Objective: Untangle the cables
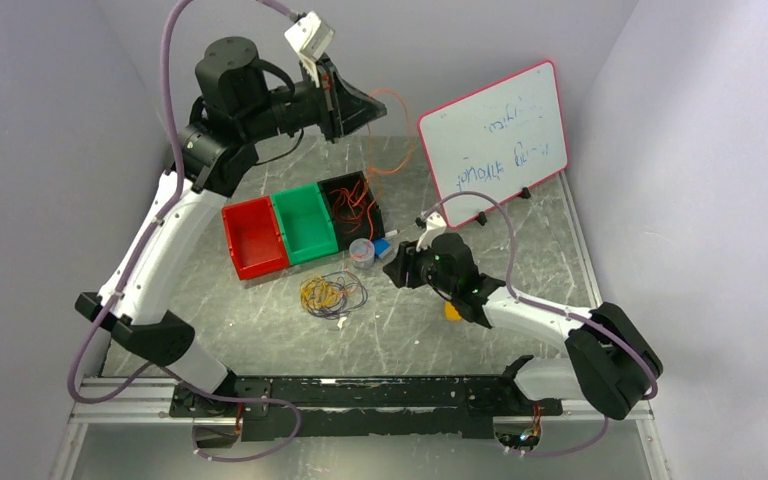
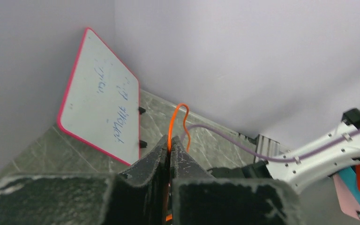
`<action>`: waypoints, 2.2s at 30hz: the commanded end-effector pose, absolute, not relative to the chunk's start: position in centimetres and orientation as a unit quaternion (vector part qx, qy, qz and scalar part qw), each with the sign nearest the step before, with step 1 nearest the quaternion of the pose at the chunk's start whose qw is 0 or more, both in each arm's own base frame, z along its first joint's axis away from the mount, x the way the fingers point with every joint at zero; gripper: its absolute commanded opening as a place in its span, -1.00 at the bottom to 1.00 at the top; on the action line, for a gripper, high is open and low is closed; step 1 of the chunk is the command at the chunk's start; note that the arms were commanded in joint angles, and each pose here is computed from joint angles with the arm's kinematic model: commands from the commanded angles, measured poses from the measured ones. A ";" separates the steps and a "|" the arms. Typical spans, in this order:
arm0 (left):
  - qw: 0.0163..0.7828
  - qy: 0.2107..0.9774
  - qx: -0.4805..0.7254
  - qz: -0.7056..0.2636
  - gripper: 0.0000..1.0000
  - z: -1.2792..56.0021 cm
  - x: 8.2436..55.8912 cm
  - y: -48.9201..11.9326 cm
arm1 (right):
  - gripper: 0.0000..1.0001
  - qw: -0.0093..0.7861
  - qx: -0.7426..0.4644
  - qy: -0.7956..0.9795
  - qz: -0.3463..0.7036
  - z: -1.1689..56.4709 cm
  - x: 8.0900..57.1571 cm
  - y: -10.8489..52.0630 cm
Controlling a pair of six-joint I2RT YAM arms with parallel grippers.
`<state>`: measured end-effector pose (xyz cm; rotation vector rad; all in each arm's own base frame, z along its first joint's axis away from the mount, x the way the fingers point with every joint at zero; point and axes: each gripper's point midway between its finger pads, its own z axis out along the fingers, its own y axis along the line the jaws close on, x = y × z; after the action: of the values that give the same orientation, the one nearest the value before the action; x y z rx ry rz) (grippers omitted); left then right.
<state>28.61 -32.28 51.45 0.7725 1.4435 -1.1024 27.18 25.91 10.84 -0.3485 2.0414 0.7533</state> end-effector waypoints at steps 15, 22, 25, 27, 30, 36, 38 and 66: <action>0.625 0.595 0.270 -0.429 -0.86 57.2 32.4 -29.4 | 0.27 0.505 -0.186 0.754 0.377 15.5 23.8 25.6; 0.622 0.599 0.265 -0.429 -0.86 57.0 32.6 -29.2 | 0.39 0.528 -0.226 0.690 0.440 18.7 23.7 29.3; 0.621 0.602 0.263 -0.427 -0.86 56.9 32.7 -29.1 | 0.39 0.528 -0.239 0.670 0.464 19.2 23.8 31.4; 0.622 0.602 0.262 -0.426 -0.86 57.0 32.7 -29.0 | 0.40 0.527 -0.245 0.659 0.477 19.3 24.1 32.9; 0.622 0.604 0.259 -0.424 -0.86 56.9 32.8 -28.8 | 0.40 0.521 -0.253 0.648 0.495 19.3 24.3 35.0; 0.624 0.607 0.254 -0.422 -0.86 57.0 32.9 -28.2 | -0.09 0.497 -0.236 0.661 0.510 16.8 25.5 37.7; 0.627 0.606 0.252 -0.419 -0.86 57.1 32.8 -27.9 | -0.34 0.489 -0.224 0.674 0.506 15.6 25.8 37.7; 0.626 0.670 0.201 -0.345 -0.86 50.5 34.9 -24.0 | -1.00 0.366 -0.265 0.834 0.316 10.9 22.8 30.5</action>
<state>34.58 -24.91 50.66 0.4898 1.5568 -0.8331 25.36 32.86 14.29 -0.5182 1.9524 0.9374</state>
